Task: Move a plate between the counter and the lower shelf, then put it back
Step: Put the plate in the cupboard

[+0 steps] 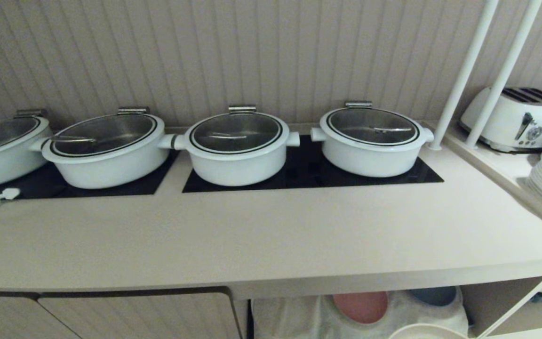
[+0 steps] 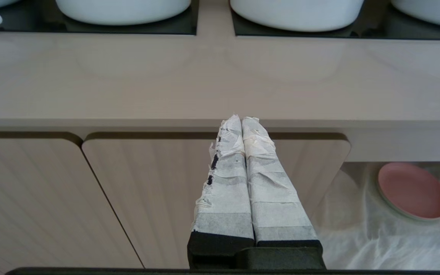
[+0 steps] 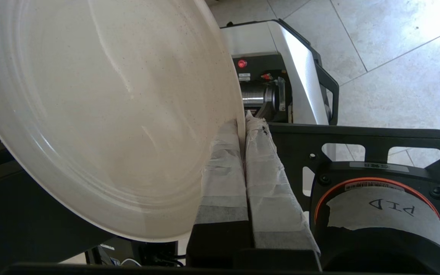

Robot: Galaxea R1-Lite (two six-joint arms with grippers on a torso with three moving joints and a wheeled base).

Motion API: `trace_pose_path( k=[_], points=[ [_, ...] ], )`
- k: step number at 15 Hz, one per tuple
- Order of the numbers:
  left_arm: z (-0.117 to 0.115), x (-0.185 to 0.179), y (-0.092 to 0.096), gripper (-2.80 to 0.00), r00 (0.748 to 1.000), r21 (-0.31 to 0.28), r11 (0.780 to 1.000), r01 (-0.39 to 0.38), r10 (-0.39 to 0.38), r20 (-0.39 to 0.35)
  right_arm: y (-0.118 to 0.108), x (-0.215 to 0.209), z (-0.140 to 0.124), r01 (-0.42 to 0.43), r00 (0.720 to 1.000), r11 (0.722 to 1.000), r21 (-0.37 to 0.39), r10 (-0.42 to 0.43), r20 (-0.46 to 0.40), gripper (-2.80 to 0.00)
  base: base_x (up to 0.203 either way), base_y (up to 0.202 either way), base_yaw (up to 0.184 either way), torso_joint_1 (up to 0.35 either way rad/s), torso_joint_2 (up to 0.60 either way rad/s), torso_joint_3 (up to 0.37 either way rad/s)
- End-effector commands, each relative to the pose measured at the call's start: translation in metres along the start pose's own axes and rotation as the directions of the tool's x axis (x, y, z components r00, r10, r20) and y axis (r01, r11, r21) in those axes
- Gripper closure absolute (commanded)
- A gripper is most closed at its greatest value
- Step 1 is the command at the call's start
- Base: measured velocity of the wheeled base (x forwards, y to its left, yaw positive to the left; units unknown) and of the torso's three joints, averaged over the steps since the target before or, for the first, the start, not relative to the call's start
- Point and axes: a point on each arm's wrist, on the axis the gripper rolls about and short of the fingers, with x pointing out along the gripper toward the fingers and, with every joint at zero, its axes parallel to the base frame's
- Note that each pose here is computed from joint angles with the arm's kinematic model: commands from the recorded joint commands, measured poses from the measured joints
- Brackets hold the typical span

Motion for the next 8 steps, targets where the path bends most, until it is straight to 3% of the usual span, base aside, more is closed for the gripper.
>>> trace_pose_path(
  k=[1,8],
  points=[
    [0.0000,0.0000,0.0000,0.00,1.000,-0.001,1.000,0.000,0.000,0.000,-0.0001,0.0002,-0.0002,0.001,1.000,1.000,0.005,-0.001,-0.005,0.00,0.000,0.000,0.000,-0.154,0.32,0.154],
    [0.0000,0.0000,0.0000,0.00,1.000,-0.001,1.000,0.000,0.000,0.000,-0.0015,0.0002,-0.0025,0.014,1.000,1.000,0.011,-0.014,-0.026,0.00,0.000,0.000,0.000,-0.146,0.31,0.168]
  ],
)
